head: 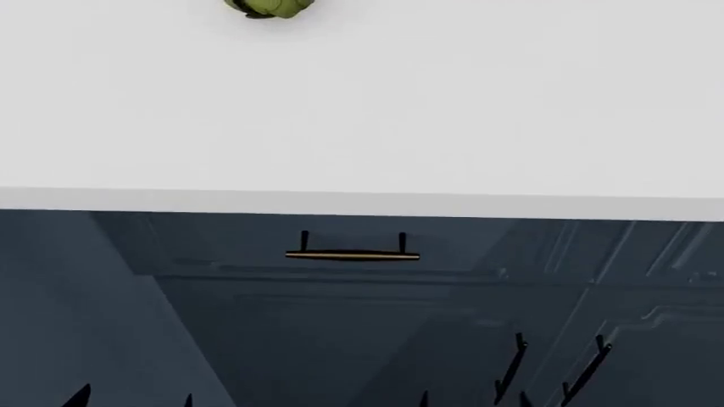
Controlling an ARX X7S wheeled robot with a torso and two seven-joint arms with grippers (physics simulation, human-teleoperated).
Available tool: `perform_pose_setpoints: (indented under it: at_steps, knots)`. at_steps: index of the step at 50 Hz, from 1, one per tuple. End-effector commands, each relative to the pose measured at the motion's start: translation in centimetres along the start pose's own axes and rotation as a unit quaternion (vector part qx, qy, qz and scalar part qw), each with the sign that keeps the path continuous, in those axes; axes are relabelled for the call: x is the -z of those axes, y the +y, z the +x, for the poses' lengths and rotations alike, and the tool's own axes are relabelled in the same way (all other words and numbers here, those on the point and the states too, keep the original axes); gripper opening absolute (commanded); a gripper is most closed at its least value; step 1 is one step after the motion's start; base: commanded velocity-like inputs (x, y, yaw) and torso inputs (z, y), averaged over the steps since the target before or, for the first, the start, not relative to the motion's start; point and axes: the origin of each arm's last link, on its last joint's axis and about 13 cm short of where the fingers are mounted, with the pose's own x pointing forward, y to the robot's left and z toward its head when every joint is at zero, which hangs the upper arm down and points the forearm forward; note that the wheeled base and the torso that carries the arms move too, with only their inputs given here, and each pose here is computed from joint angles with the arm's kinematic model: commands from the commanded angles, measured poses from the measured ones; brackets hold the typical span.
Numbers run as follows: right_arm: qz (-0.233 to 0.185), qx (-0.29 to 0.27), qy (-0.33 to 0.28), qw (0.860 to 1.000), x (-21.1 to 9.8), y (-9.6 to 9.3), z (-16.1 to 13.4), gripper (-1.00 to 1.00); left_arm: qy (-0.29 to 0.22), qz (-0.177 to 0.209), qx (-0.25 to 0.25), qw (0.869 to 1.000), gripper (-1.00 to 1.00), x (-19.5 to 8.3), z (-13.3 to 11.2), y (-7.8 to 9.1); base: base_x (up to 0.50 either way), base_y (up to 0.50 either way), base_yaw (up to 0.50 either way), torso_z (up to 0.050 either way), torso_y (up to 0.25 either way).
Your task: Open the left drawer.
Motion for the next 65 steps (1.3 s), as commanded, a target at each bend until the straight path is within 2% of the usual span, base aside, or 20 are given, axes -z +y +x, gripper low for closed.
perform_pose_setpoints:
  at_steps: [1,6,7,12,14,15,21,23,24,25,28,32,34,37,38,43,51,55,56,65]
  knots:
    - [-0.061,0.018,-0.005,0.998,-0.3,0.1,0.5,1.0,-0.001,-0.005,-0.002,1.0,1.0,0.0,0.2,0.0,0.0,0.0,0.0,0.0,0.0]
    - [-0.079,0.012,-0.009,0.997,-0.5,0.3,0.8,1.0,0.0,-0.006,-0.002,1.0,1.0,0.1,0.3,0.0,0.0,0.0,0.0,0.0,0.0]
    - [-0.107,0.014,-0.014,0.994,-0.6,0.3,0.8,1.0,-0.001,-0.006,-0.002,1.0,1.0,0.0,0.2,0.0,0.0,0.0,0.0,0.0,0.0]
    - [-0.121,0.012,-0.018,0.992,-1.1,0.4,1.1,1.0,0.0,-0.005,-0.001,1.0,1.0,0.1,0.2,-0.1,0.0,0.0,0.0,0.0,0.0]
    - [-0.147,0.017,-0.03,0.988,-1.4,0.4,1.4,1.0,0.0,-0.005,-0.001,1.0,1.0,0.0,0.2,-0.1,0.0,0.0,0.0,0.0,0.0]
    - [-0.138,0.018,-0.024,0.99,-1.5,0.3,1.5,1.0,0.0,-0.005,-0.001,1.0,1.0,0.0,0.2,-0.1,0.0,0.0,0.0,0.0,0.0]
    - [-0.205,0.032,-0.041,0.977,-1.8,0.4,2.3,1.0,0.0,-0.007,-0.001,1.0,1.0,0.0,0.3,-0.1,0.0,0.0,0.0,0.0,0.0]
    - [-0.172,0.029,-0.029,0.984,-2.2,0.5,2.3,1.0,0.0,-0.008,-0.002,1.0,1.0,0.1,0.3,0.0,0.0,0.0,0.0,0.0,0.0]
    - [-0.182,0.031,-0.032,0.982,-2.3,0.5,2.4,1.0,0.0,-0.008,-0.002,1.0,1.0,0.1,0.3,-0.1,0.0,0.0,0.0,0.0,0.0]
    - [-0.227,0.033,-0.049,0.972,-2.2,0.6,2.5,1.0,-0.001,-0.009,-0.001,1.0,1.0,0.0,0.3,-0.1,0.0,0.0,0.0,0.0,0.0]
    - [-0.226,0.027,-0.043,0.973,-2.1,0.8,2.4,1.0,-0.002,-0.009,-0.001,1.0,1.0,0.0,0.2,0.0,0.0,0.0,0.0,0.0,0.0]
    - [-0.256,0.019,-0.045,0.965,-1.6,1.0,2.5,1.0,-0.001,-0.008,-0.001,1.0,1.0,0.0,0.3,-0.1,0.0,0.0,0.0,0.0,0.0]
    - [-0.298,0.017,-0.06,0.953,-1.6,1.2,2.6,1.0,-0.001,-0.009,0.0,1.0,1.0,-0.1,0.2,-0.1,0.0,0.0,0.0,0.0,0.0]
    - [-0.294,0.016,-0.064,0.953,-2.0,1.5,2.6,1.0,-0.001,-0.019,0.001,1.0,1.0,0.0,0.2,0.0,0.0,0.0,0.0,0.0,0.0]
    - [-0.321,0.022,-0.076,0.944,-2.2,1.5,2.6,1.0,-0.001,-0.018,0.001,1.0,1.0,0.0,0.2,-0.1,0.0,0.0,0.0,0.0,0.0]
    - [-0.362,0.02,-0.099,0.927,-2.9,1.9,2.7,1.0,-0.001,-0.017,0.001,1.0,1.0,0.0,0.2,0.0,0.0,0.0,0.0,0.0,0.0]
    - [-0.383,0.014,-0.101,0.918,-2.9,2.4,3.1,1.0,0.0,-0.015,0.001,1.0,1.0,0.0,0.2,0.0,0.0,0.0,0.0,0.0,0.0]
    - [-0.423,0.012,-0.103,0.9,-2.8,2.5,3.2,1.0,-0.001,-0.015,0.001,1.0,1.0,0.0,0.2,0.0,0.0,0.0,0.0,0.0,0.0]
    - [-0.415,0.008,-0.09,0.906,-2.9,2.5,3.1,1.0,0.0,-0.019,0.002,1.0,1.0,0.0,0.2,0.0,0.0,0.0,0.0,0.0,0.0]
    - [-0.415,0.008,-0.09,0.906,-2.9,2.5,3.1,1.0,0.0,-0.019,0.002,1.0,1.0,0.0,0.2,0.0,0.0,0.0,0.0,0.0,0.0]
